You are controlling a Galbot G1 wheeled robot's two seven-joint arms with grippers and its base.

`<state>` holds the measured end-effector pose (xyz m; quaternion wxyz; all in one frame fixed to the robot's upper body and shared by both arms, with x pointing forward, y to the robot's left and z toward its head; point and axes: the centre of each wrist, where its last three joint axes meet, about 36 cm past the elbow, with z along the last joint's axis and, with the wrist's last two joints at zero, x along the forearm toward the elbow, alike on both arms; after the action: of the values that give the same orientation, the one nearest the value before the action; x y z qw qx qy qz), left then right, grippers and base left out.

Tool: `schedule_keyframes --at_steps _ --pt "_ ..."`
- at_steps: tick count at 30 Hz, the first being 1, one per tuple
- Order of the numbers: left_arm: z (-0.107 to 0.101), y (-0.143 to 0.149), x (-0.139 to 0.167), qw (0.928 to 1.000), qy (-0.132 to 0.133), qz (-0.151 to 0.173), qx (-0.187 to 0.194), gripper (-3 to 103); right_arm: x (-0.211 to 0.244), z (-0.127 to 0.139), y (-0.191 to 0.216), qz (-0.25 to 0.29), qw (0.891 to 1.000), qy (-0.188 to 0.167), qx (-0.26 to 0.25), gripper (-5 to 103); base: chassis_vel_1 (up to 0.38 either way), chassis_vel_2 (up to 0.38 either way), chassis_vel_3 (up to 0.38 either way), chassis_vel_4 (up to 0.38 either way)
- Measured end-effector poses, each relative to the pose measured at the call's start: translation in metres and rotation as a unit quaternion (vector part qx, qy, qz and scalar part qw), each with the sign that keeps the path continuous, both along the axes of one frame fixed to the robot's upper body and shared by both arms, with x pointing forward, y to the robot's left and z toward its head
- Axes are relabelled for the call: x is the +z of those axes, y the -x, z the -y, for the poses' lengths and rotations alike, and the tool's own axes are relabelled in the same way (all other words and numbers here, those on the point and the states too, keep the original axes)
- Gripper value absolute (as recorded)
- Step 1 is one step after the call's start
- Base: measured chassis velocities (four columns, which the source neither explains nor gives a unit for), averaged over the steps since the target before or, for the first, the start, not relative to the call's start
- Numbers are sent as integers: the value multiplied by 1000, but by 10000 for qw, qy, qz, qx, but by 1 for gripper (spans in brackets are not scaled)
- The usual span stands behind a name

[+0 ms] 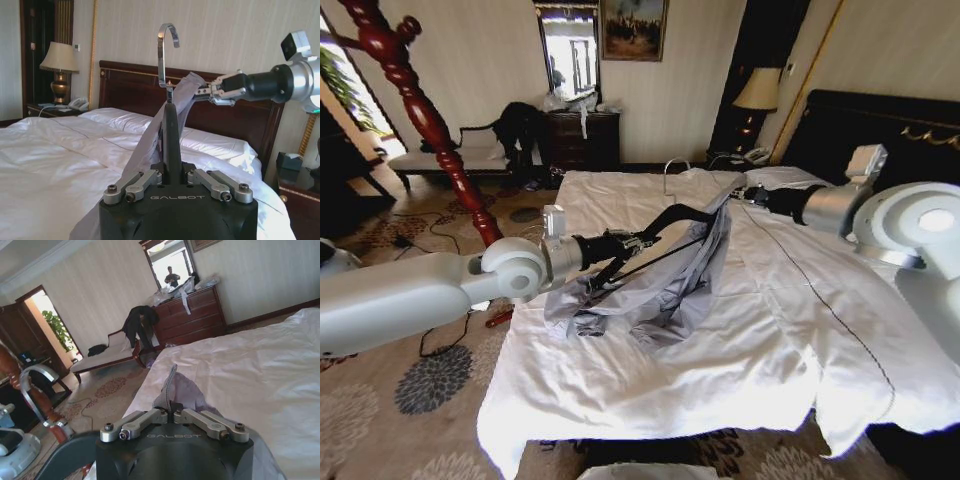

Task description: Pick up the clothes from the bed and hang them on the clothes hanger.

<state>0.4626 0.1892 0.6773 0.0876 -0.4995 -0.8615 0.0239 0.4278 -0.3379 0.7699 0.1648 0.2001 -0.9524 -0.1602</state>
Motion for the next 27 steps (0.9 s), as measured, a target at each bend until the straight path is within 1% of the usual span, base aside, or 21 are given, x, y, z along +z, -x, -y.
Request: schedule_keyframes --at_steps 3,5,7,8,9,12,15,17,18,19,21,24,27 --pt "10 0 1 9999 66 -11 -75 16 -2 -3 5 25 9999 133 79 1 0 0 0 0" --pt "13 1 1 9999 76 -9 -108 16 -2 -3 5 28 9998 150 92 1 0 0 0 0" --pt "18 3 2 9998 137 -49 -137 16 -2 -3 6 60 9995 273 111 1 0 0 0 0" --pt "21 7 4 9996 208 -100 -190 16 -4 -1 6 109 9990 417 103 1 0 0 0 0" --pt "23 10 4 9994 237 -123 -242 16 -5 -1 6 121 9988 472 94 1 0 0 0 0" --pt "25 14 4 9991 243 -139 -307 16 -7 1 3 120 9986 513 46 1 0 0 0 0" --pt "23 11 2 9994 205 -115 -265 16 -7 -2 6 142 9986 495 104 1 0 0 0 0" --pt "21 4 -3 9997 169 -107 -172 16 -2 -8 13 212 9984 458 253 1 0 0 0 0" --pt "22 -4 -6 9998 154 -90 -108 16 4 -17 21 302 9978 398 437 1 0 0 0 0" --pt "22 -4 -6 9998 154 -90 -108 16 4 -17 21 302 9978 398 437 1 0 0 0 0" --pt "24 -15 -9 9998 167 -48 -34 16 12 -25 32 380 9967 340 639 1 0 0 0 0" --pt "28 -27 -12 9997 224 -60 44 16 20 -32 44 479 9952 299 805 1 0 0 0 0" --pt "32 -28 -14 9997 231 -74 12 16 23 -33 48 506 9947 269 856 1 0 0 0 0"
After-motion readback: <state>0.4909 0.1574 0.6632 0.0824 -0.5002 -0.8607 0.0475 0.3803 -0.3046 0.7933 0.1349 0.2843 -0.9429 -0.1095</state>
